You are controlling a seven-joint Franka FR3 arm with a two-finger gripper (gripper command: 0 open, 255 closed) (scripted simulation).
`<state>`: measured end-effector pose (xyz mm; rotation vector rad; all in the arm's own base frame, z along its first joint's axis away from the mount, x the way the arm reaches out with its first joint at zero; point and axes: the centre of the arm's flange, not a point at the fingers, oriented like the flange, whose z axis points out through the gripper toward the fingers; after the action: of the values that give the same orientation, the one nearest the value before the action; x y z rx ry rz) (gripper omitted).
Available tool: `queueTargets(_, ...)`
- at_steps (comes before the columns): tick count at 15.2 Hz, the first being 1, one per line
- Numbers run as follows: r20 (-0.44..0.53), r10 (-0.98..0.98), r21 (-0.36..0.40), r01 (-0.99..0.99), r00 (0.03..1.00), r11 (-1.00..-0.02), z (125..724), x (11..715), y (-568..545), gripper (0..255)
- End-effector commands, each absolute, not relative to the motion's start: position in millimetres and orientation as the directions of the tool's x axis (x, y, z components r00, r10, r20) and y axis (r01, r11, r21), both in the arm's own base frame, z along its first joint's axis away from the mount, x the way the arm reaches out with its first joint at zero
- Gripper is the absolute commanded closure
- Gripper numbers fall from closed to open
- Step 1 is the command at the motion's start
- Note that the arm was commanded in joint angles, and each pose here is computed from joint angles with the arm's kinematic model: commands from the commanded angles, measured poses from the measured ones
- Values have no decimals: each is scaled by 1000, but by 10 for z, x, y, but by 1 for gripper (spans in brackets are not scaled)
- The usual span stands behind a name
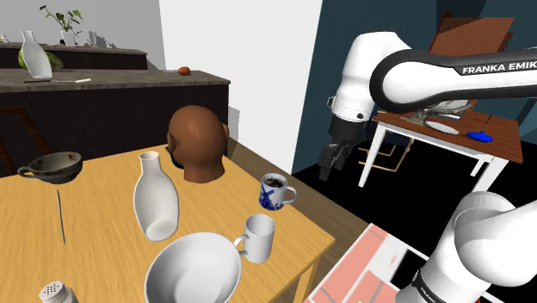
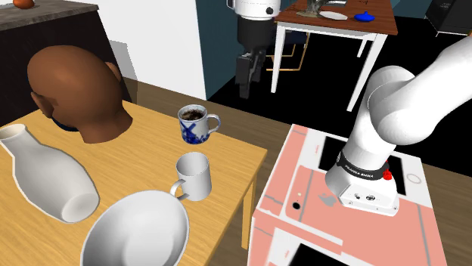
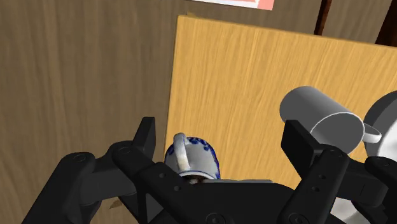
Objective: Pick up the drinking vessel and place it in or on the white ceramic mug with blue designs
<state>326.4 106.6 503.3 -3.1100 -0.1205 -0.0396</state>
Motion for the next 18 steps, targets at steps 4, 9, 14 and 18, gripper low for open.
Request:
queueTargets(4, 75, 124, -32, 127, 989, -991, 4654, 3433, 1516, 0)
queueTargets(9, 121, 171, -33, 176, 978, -984, 4270, 3601, 1986, 0)
queueTargets(14, 166, 216, -32, 224, 962, -974, 3898, 3762, 2467, 0)
queueTargets(18, 170, 220, -32, 229, 960, -973, 3707, 3802, 2525, 0)
